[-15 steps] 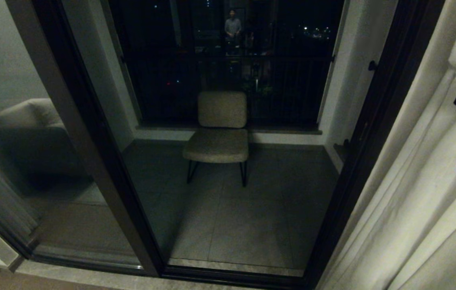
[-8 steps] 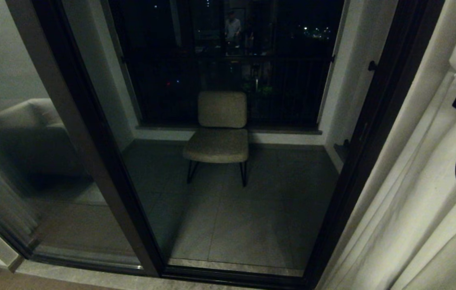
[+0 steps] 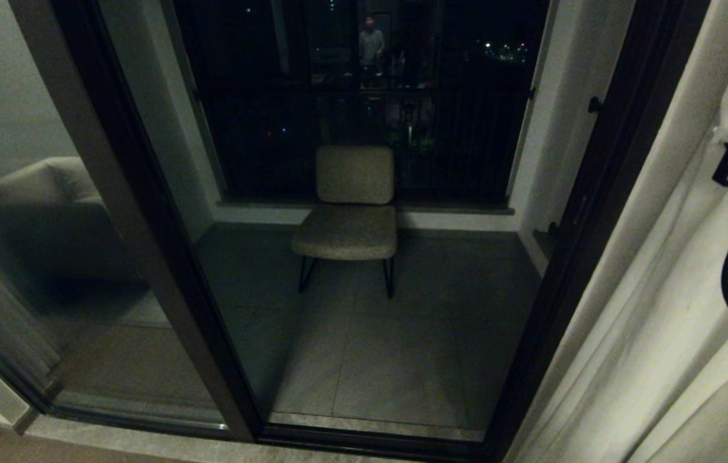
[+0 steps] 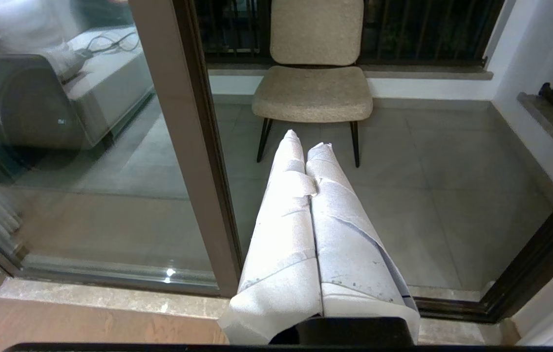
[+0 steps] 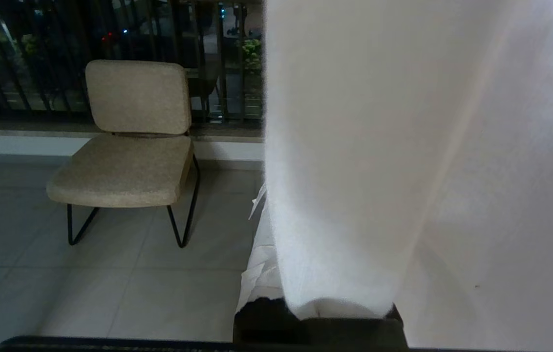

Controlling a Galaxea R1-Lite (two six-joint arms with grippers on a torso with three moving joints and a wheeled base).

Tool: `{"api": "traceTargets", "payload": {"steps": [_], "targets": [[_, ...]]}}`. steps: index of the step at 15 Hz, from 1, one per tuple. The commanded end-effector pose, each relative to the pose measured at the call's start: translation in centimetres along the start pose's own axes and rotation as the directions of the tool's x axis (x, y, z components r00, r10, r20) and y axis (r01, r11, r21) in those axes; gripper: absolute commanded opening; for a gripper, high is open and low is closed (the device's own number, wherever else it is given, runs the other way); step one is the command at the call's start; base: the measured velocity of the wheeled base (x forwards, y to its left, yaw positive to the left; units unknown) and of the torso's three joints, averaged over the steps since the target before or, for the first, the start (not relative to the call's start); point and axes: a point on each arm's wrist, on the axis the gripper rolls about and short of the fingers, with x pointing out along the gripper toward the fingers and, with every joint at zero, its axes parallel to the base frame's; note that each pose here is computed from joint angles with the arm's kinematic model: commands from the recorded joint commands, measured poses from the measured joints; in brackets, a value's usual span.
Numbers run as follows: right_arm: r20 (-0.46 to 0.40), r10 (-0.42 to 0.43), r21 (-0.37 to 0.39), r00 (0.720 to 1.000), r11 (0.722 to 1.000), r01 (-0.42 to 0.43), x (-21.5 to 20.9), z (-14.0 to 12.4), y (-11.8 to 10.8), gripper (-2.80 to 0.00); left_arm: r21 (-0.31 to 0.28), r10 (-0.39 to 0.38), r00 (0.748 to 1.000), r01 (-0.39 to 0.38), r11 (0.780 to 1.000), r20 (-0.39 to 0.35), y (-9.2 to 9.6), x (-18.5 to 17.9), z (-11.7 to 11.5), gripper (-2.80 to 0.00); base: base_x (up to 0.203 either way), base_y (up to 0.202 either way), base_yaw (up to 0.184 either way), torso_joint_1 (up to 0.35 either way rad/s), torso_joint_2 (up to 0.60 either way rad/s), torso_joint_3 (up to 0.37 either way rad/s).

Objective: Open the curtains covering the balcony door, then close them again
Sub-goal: Close the inner curtains on both sides

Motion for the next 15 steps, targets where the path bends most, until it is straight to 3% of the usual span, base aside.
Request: {"api": "traceTargets", "payload": {"steps": [1,15], "targets": [[0.004,0.001,0.000,1.000,1.000,-0.001,-0.18,0.05,0.05,-2.80,0.001,0.000,1.000,0.000,1.000,0.001,0.00,0.00,0.01,-2.80,0.000,0.000,0.000,0.000,0.00,0.000],[-0.023,0.018,0.002,1.000,1.000,-0.018,-0.16,-0.74,0.50,-2.80,0.002,0.001,1.000,-0.001,1.000,0.000,0.00,0.00,-0.01,-2.80,0.000,0.000,0.000,0.000,0.00,0.000]]}}
